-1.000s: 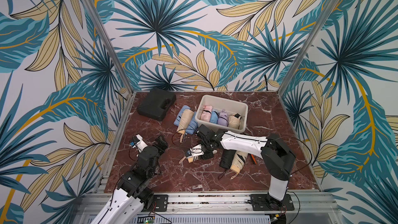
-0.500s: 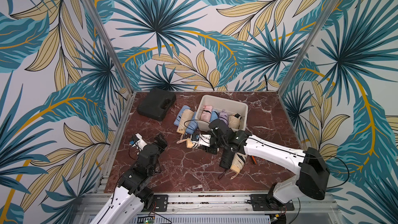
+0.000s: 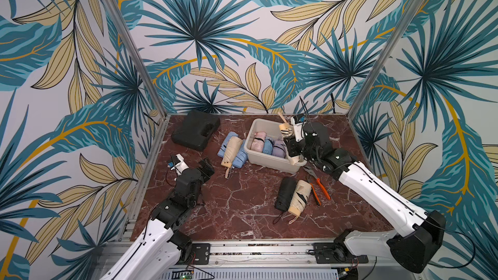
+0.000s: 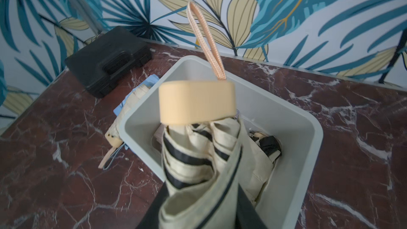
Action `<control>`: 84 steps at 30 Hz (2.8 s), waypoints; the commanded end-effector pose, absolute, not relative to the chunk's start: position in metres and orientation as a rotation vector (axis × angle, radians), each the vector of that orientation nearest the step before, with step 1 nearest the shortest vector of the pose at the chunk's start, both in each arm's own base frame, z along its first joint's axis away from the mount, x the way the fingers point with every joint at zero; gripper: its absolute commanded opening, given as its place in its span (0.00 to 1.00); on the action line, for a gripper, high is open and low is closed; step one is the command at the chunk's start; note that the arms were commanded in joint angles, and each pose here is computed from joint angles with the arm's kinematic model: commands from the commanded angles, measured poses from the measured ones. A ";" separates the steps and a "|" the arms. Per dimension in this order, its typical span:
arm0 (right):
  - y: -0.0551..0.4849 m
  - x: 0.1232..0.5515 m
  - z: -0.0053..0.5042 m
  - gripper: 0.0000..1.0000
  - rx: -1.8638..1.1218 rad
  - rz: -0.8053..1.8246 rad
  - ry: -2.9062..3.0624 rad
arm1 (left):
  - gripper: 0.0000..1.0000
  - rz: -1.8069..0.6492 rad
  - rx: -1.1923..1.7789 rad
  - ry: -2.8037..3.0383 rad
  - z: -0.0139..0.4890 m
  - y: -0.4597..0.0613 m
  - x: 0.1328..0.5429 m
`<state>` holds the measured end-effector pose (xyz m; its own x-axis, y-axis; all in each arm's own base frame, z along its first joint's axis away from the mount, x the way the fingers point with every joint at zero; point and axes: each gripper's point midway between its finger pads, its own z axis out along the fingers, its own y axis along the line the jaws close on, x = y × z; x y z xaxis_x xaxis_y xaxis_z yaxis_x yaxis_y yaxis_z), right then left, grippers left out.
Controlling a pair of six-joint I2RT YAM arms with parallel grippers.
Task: Put the umbrella into the storage box
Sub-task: Place the umbrella in the storage box, then pick up the umbrella from the center of the board.
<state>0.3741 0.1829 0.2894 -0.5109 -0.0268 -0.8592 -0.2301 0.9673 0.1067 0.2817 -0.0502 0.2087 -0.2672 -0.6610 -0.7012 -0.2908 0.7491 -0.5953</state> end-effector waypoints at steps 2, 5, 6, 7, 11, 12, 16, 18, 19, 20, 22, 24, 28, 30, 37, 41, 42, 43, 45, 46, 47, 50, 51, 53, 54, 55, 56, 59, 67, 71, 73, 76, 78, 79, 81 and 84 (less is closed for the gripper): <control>0.173 0.412 0.289 0.05 0.178 0.283 2.100 | 0.96 -0.426 -0.664 1.872 0.225 -0.058 0.294; 0.179 0.439 0.285 0.05 0.299 0.346 2.106 | 0.96 -0.422 -0.656 1.899 0.222 -0.062 0.300; 0.182 0.448 0.283 0.05 0.334 0.370 2.105 | 0.96 -0.423 -0.661 1.907 0.220 -0.063 0.302; 0.186 0.456 0.282 0.05 0.359 0.394 2.101 | 0.96 -0.442 -0.665 1.890 0.223 -0.065 0.305; 0.199 0.479 0.264 0.06 0.479 0.471 2.092 | 0.96 -0.439 -0.687 1.897 0.220 -0.066 0.310; 0.202 0.484 0.256 0.07 0.505 0.487 2.093 | 0.96 -0.434 -0.689 1.898 0.220 -0.066 0.311; 0.205 0.495 0.222 0.07 0.555 0.472 2.133 | 0.96 -0.423 -0.691 1.903 0.222 -0.066 0.315; 0.204 0.496 0.209 0.07 0.580 0.465 2.147 | 0.96 -0.421 -0.695 1.909 0.221 -0.066 0.315; 0.204 0.495 0.202 0.07 0.593 0.458 2.157 | 0.96 -0.419 -0.699 1.912 0.220 -0.066 0.315; 0.203 0.495 0.197 0.07 0.597 0.450 2.162 | 0.95 -0.419 -0.702 1.912 0.219 -0.066 0.315; 0.200 0.494 0.185 0.07 0.596 0.426 2.186 | 0.95 -0.416 -0.721 1.910 0.217 -0.064 0.314; 0.198 0.492 0.174 0.07 0.592 0.400 2.211 | 0.95 -0.416 -0.732 1.899 0.218 -0.062 0.314; 0.194 0.489 0.151 0.06 0.599 0.360 2.249 | 0.95 -0.411 -0.745 1.882 0.220 -0.060 0.315; 0.194 0.489 0.141 0.06 0.596 0.352 2.268 | 0.95 -0.409 -0.753 1.879 0.219 -0.059 0.315; 0.199 0.496 0.121 0.25 0.571 0.330 2.305 | 0.95 -0.412 -0.764 1.881 0.217 -0.059 0.315; 0.202 0.500 0.120 0.68 0.559 0.344 2.311 | 0.95 -0.414 -0.746 1.882 0.220 -0.061 0.317; 0.202 0.500 0.124 0.72 0.549 0.353 2.307 | 0.95 -0.412 -0.733 1.882 0.222 -0.062 0.318; 0.203 0.501 0.128 0.75 0.538 0.363 2.299 | 0.94 -0.409 -0.719 1.886 0.224 -0.063 0.318; 0.203 0.501 0.142 0.81 0.492 0.366 2.279 | 0.95 -0.397 -0.679 1.898 0.227 -0.065 0.321; 0.202 0.500 0.148 0.83 0.471 0.364 2.273 | 0.95 -0.392 -0.662 1.903 0.228 -0.066 0.322; 0.200 0.499 0.155 0.85 0.449 0.359 2.263 | 0.95 -0.387 -0.640 1.911 0.229 -0.068 0.324; 0.185 0.492 0.178 0.87 0.425 0.345 2.218 | 0.95 -0.371 -0.561 1.944 0.229 -0.074 0.330; 0.178 0.488 0.184 0.87 0.419 0.336 2.209 | 0.95 -0.365 -0.538 1.955 0.229 -0.076 0.332; 0.167 0.483 0.203 0.89 0.403 0.341 2.153 | 0.95 -0.359 -0.472 1.979 0.228 -0.082 0.338; 0.160 0.480 0.209 0.89 0.393 0.336 2.144 | 0.96 -0.358 -0.443 1.988 0.228 -0.084 0.341; 0.153 0.475 0.216 0.89 0.385 0.333 2.138 | 0.96 -0.354 -0.407 2.004 0.227 -0.087 0.345; 0.145 0.469 0.225 0.89 0.376 0.327 2.127 | 0.96 -0.354 -0.371 2.020 0.226 -0.091 0.350; 0.122 0.449 0.258 0.89 0.349 0.280 2.053 | 0.96 -0.347 -0.276 2.067 0.224 -0.099 0.363; 0.061 0.403 0.284 0.99 0.402 0.118 1.988 | 0.97 -0.360 -0.037 2.172 0.204 -0.122 0.403; 0.044 0.386 0.284 0.99 0.441 0.101 1.974 | 0.96 -0.349 0.072 2.248 0.183 -0.131 0.418; 0.040 0.379 0.283 1.00 0.450 0.090 1.977 | 0.96 -0.343 0.120 2.278 0.175 -0.135 0.423; 0.034 0.371 0.281 1.00 0.459 0.076 1.980 | 0.96 -0.346 0.183 2.339 0.157 -0.142 0.428; 0.031 0.368 0.280 0.99 0.462 0.068 1.982 | 0.96 -0.356 0.216 2.375 0.148 -0.147 0.433; 0.030 0.366 0.280 0.99 0.462 0.065 1.982 | 0.96 -0.367 0.233 2.400 0.143 -0.150 0.434; 0.028 0.364 0.280 0.99 0.461 0.057 1.981 | 0.96 -0.379 0.251 2.443 0.136 -0.154 0.439; 0.025 0.361 0.280 1.00 0.468 0.046 1.978 | 0.96 -0.378 0.263 2.489 0.126 -0.158 0.447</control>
<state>0.3683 0.0328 0.2894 -0.3524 0.3653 -0.8616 0.2786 0.9199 0.2760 0.4477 -0.1552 0.1280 -0.7760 0.0596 -0.6280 0.2388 0.9492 -0.2050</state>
